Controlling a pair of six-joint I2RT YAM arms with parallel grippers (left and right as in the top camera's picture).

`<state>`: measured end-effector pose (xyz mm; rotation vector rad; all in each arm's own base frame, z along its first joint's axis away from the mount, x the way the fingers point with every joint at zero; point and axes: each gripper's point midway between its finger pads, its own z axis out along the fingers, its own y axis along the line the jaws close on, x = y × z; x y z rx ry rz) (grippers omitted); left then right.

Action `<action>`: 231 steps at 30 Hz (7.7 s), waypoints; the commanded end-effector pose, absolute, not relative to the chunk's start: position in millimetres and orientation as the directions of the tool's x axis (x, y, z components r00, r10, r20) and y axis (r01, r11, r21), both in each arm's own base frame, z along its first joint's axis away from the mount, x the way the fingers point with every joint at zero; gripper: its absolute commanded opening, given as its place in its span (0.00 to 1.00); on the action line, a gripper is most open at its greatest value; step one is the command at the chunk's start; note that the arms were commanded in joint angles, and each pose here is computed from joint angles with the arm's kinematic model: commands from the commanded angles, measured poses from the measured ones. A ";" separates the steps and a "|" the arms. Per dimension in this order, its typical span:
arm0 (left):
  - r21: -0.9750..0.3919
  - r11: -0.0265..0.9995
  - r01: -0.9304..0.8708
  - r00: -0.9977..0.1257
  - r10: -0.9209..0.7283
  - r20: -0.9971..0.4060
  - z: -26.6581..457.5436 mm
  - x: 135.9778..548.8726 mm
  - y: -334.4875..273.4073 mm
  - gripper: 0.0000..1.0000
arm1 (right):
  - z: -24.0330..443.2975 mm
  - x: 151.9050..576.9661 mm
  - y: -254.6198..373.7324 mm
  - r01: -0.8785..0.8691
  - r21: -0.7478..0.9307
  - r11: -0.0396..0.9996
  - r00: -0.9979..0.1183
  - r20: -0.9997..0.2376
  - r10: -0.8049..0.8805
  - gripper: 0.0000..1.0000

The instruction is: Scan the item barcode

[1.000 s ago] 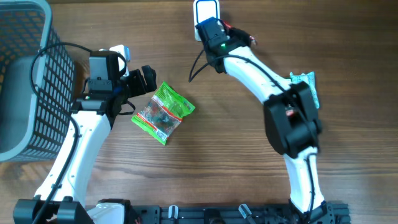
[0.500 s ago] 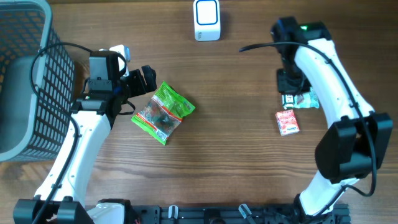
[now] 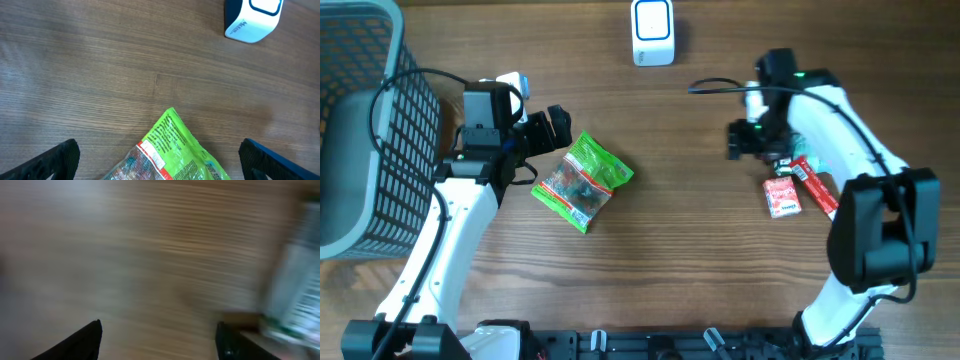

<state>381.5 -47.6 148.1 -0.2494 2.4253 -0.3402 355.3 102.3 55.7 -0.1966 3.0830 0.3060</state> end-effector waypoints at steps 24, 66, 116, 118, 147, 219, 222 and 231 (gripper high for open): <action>-0.297 0.951 -0.086 -0.747 -0.258 -0.612 153.9 383.4 -44.2 1.00 | 31.5 355.0 327.9 -0.601 0.386 0.700 -0.792 -0.404 -0.457 0.55; -0.297 0.951 -0.086 -0.747 -0.258 -0.612 153.9 383.4 -44.2 1.00 | 15.0 337.6 234.6 -0.445 0.312 0.840 -0.890 -0.256 -0.377 0.41; -0.297 0.951 -0.086 -0.747 -0.258 -0.612 153.9 383.4 -44.2 1.00 | -16.7 304.9 212.8 -0.381 0.057 0.923 -0.918 -0.142 -0.370 0.91; -0.297 0.951 -0.086 -0.747 -0.258 -0.612 153.9 383.4 -44.2 1.00 | -16.6 304.3 207.4 -0.348 0.037 0.937 -0.931 -0.133 -0.341 0.83; -0.297 0.951 -0.086 -0.747 -0.258 -0.612 153.9 383.4 -44.2 1.00 | -22.8 288.1 202.9 -0.424 0.050 0.904 -0.904 -0.075 -0.420 0.88; -0.297 0.951 -0.086 -0.747 -0.258 -0.612 153.9 383.4 -44.2 1.00 | 325.2 321.5 196.8 -0.521 -0.036 0.853 -0.331 -0.913 -0.241 0.04; -0.297 0.951 -0.086 -0.747 -0.258 -0.612 153.9 383.4 -44.2 1.00 | 344.8 335.4 200.0 -0.517 -0.092 0.851 -0.330 -0.896 -0.297 0.04; -0.297 0.951 -0.086 -0.747 -0.258 -0.612 153.9 383.4 -44.2 1.00 | 397.4 447.5 217.1 -0.335 -0.328 0.883 -0.300 -0.851 -0.430 0.04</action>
